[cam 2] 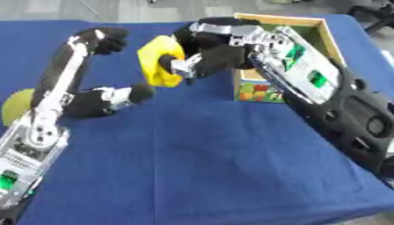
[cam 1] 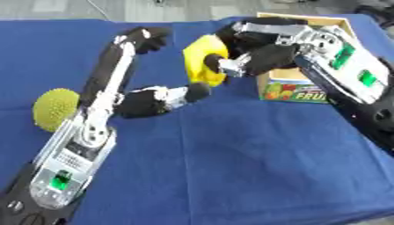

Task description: Pick up the objects with one hand, pass them to the other hand, and then place them into the box on the other side of the table.

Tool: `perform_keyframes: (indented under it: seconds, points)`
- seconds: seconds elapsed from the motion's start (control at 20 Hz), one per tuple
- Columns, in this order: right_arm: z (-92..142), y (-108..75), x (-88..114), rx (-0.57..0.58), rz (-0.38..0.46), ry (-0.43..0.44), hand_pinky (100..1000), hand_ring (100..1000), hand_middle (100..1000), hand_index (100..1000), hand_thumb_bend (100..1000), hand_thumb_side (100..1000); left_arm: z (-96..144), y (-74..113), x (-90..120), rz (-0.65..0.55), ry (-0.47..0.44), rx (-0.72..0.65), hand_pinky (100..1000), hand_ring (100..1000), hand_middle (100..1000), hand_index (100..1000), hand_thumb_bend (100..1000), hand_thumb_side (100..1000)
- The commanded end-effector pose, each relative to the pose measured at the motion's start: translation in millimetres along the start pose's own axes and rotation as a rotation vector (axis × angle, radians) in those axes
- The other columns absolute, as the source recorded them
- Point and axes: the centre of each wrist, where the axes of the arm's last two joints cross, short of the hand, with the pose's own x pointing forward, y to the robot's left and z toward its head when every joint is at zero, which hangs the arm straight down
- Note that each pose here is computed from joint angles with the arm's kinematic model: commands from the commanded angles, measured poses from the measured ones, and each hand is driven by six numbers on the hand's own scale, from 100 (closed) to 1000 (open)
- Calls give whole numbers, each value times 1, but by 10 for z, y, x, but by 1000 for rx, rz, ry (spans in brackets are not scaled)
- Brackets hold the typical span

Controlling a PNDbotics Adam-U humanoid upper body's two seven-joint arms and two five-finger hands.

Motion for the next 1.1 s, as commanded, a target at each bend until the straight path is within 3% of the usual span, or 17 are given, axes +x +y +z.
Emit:
perform_keyframes:
  seconds: [0.05, 0.75, 1.1]
  points:
    - [106, -137, 53, -72, 53, 6, 445, 536, 419, 539, 100, 332, 0, 97, 31, -19, -29, 5, 810, 743, 683, 827, 1000, 839]
    - [582, -425, -91, -417, 47, 18, 442, 539, 422, 542, 100, 416, 221, 428, -249, -62, 115, -24, 797, 734, 674, 811, 1000, 935]
    - [933, -617, -253, -635, 39, 77, 444, 543, 425, 545, 100, 425, 346, 742, -369, -101, 207, 28, 787, 726, 669, 806, 813, 859]
